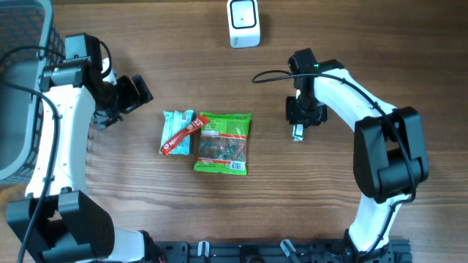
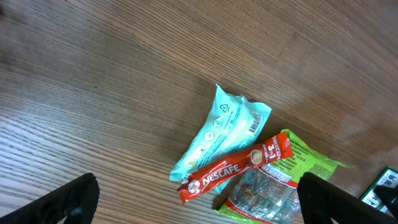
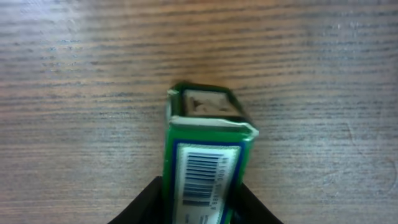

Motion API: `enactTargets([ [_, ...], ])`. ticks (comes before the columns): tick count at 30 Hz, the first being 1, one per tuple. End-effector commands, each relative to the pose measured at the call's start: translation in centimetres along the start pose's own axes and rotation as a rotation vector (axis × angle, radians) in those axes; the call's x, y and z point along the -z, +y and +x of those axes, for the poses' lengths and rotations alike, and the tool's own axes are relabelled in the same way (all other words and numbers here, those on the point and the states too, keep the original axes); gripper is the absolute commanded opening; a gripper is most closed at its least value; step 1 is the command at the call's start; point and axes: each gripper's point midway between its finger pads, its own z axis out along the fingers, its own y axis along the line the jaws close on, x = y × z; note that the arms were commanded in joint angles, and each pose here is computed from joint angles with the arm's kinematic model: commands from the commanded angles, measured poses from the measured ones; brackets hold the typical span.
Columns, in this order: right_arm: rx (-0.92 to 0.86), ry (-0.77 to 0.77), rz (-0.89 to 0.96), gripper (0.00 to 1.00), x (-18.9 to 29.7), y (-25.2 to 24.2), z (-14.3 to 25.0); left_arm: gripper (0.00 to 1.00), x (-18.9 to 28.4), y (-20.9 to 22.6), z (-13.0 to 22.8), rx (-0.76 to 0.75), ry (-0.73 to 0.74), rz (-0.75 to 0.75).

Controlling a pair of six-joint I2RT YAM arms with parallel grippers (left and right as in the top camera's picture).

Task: Scan the item barcode
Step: 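Lower the right gripper onto the green-white box and grasp it, then lift the green-white box with the right gripper, barcode toward scanner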

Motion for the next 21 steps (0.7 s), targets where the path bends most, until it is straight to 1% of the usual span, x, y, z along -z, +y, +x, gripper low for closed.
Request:
enactTargets([
  [1, 0.043, -0.062, 0.009, 0.32, 1.5, -0.2, -1.5, 1.0, 0.3, 0.1, 0.0, 0.009, -0.012, 0.001],
  [4, 0.133, -0.144, 0.05, 0.32, 3.8, -0.6, -3.7, 1.0, 0.3, 0.1, 0.0, 0.009, -0.012, 0.001],
  [6, 0.172, -0.164, 0.048, 0.31, 4.4, -0.4, -4.2, 1.0, 0.3, 0.1, 0.0, 0.009, -0.012, 0.001],
  [8, 0.186, -0.154, 0.03, 0.3, 4.3, -0.1, -4.0, 1.0, 0.3, 0.1, 0.0, 0.009, -0.012, 0.001],
  [9, 0.182, -0.144, 0.023, 0.27, 4.2, 0.0, -3.7, 1.0, 0.3, 0.1, 0.0, 0.009, -0.012, 0.001],
  [12, 0.138, -0.122, 0.02, 0.24, 4.1, -0.1, -3.2, 1.0, 0.3, 0.1, 0.0, 0.009, -0.012, 0.001],
  [16, 0.143, -0.134, -0.002, 0.24, 4.2, 0.3, -3.5, 1.0, 0.3, 0.1, 0.0, 0.009, -0.012, 0.001],
  [21, 0.305, -0.139, 0.008, 0.25, 4.2, 0.3, -3.6, 1.0, 0.3, 0.1, 0.0, 0.009, -0.012, 0.001],
])
